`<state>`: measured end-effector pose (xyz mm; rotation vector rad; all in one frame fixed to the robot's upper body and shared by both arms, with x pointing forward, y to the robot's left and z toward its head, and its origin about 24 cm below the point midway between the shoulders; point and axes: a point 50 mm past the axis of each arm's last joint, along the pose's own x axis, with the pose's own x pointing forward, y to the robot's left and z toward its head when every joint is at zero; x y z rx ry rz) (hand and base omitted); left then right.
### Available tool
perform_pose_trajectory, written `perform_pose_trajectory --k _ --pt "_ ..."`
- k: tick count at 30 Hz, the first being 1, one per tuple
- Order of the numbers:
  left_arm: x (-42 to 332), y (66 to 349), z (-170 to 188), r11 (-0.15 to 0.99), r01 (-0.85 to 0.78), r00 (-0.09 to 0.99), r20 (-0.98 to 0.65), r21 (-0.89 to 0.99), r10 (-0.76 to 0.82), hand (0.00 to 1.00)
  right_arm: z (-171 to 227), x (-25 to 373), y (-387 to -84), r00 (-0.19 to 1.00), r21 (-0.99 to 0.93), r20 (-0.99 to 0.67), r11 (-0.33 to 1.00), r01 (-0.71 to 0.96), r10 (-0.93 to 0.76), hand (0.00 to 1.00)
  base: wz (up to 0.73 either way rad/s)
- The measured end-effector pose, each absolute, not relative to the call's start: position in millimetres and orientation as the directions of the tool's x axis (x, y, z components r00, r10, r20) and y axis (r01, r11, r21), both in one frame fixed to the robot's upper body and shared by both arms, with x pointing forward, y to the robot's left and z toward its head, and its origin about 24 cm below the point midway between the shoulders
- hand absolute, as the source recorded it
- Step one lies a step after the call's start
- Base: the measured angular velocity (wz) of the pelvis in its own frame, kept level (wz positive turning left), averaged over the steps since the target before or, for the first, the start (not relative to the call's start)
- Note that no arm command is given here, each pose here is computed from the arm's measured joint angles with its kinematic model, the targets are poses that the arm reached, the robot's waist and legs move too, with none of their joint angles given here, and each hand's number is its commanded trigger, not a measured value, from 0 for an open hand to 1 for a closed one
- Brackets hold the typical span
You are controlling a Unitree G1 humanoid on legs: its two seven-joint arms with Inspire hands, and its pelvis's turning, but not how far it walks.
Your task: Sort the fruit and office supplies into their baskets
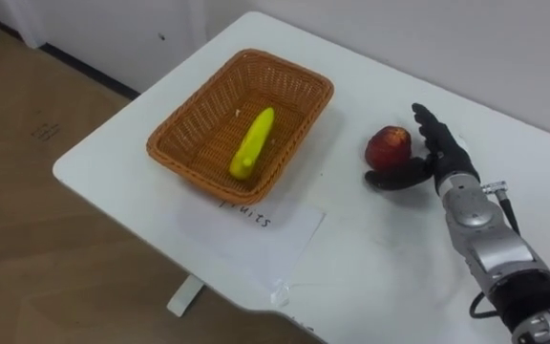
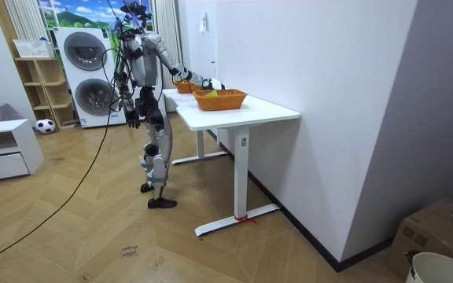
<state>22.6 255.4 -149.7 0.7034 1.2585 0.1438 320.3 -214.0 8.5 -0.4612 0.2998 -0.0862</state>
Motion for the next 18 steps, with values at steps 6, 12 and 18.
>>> perform_pose_trajectory --k 6,12,18 --pt "28.4 255.1 -149.4 0.786 0.267 0.344 -0.817 0.558 0.463 0.0 10.0 321.9 -214.0 0.956 -0.452 -0.255 0.892 0.016 -0.147 0.0 0.0" --pt "28.4 255.0 -149.5 0.787 0.269 0.344 -0.818 0.556 0.461 0.0 10.4 321.8 -215.5 0.958 -0.456 -0.248 0.89 0.017 -0.146 0.0 0.0" --pt "28.4 255.1 -149.5 0.787 0.27 0.343 -0.819 0.555 0.46 0.0 10.0 321.8 -215.7 0.959 -0.485 -0.248 0.875 0.004 -0.141 0.0 0.0"
